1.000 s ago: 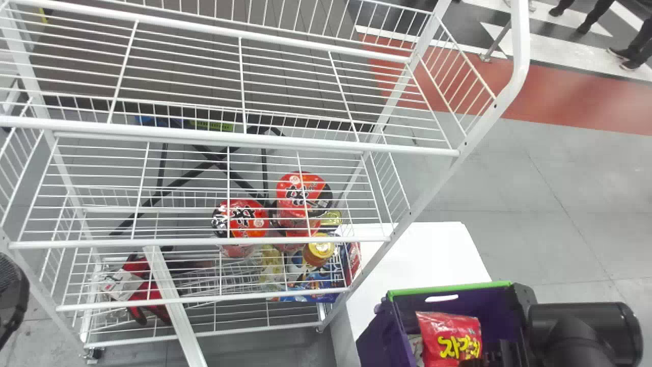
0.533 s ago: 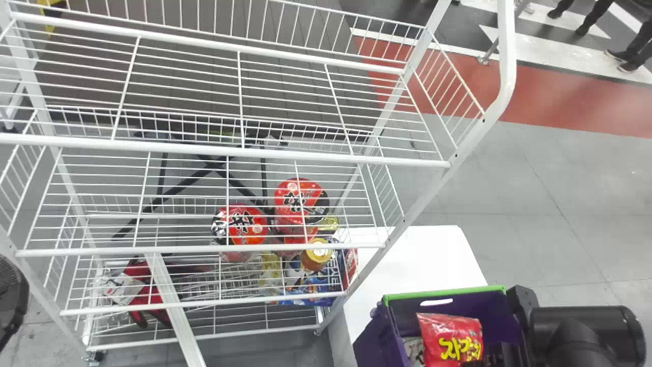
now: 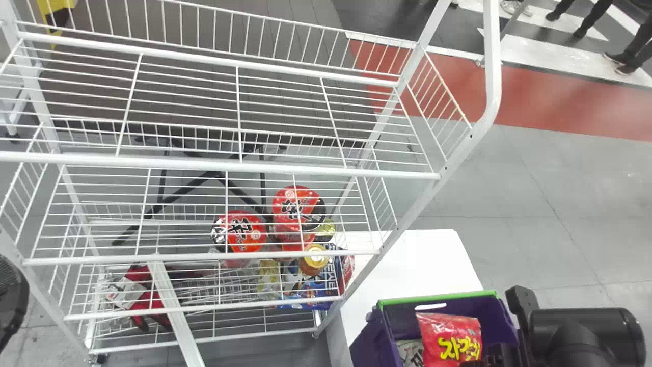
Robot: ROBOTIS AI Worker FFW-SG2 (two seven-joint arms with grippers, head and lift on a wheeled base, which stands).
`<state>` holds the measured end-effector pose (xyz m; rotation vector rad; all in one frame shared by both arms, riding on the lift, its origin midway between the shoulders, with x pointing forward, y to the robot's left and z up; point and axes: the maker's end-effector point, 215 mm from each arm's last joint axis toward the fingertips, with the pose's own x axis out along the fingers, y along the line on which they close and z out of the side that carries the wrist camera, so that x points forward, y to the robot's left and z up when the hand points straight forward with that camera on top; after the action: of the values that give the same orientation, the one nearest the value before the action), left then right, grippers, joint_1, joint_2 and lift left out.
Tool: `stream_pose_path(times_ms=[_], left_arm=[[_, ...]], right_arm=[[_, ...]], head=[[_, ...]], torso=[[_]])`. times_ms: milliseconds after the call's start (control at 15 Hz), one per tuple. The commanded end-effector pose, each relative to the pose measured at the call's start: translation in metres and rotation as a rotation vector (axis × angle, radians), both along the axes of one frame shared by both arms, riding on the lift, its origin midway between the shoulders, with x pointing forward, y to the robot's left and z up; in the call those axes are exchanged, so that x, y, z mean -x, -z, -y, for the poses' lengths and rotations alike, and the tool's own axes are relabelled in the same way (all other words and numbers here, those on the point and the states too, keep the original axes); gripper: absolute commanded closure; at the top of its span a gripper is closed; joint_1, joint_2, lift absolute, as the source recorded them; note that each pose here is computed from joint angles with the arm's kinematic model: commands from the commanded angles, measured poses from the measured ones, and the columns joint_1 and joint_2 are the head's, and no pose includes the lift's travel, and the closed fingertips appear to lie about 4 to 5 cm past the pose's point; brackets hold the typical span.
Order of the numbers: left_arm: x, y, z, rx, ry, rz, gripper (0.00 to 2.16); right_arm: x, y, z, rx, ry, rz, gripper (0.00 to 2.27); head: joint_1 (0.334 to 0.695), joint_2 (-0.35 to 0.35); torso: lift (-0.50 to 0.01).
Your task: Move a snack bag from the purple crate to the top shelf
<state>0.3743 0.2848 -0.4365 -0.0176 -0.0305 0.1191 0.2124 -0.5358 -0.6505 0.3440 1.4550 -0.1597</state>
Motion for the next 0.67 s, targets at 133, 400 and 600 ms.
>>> stream_pose_path(times_ms=[133, 400, 600], left_arm=[[0.0002, -0.0004, -0.0003, 0.001, -0.001, 0.002, 0.08], [0.0002, -0.0006, -0.0014, -0.001, -0.001, 0.002, 0.08], [0.0002, -0.0006, -0.0014, -0.001, -0.001, 0.002, 0.08]], right_arm=[[0.0009, 0.0004, -0.0007, -0.002, -0.001, -0.002, 2.07], [0.0000, 0.0009, -0.0024, -0.005, -0.005, 0.001, 2.07], [-0.0004, 0.0017, -0.0033, -0.005, -0.010, 0.003, 2.07]], head=[[0.695, -0.350], [0.695, -0.350], [0.695, -0.350]], torso=[[-0.129], [-0.114], [-0.102]])
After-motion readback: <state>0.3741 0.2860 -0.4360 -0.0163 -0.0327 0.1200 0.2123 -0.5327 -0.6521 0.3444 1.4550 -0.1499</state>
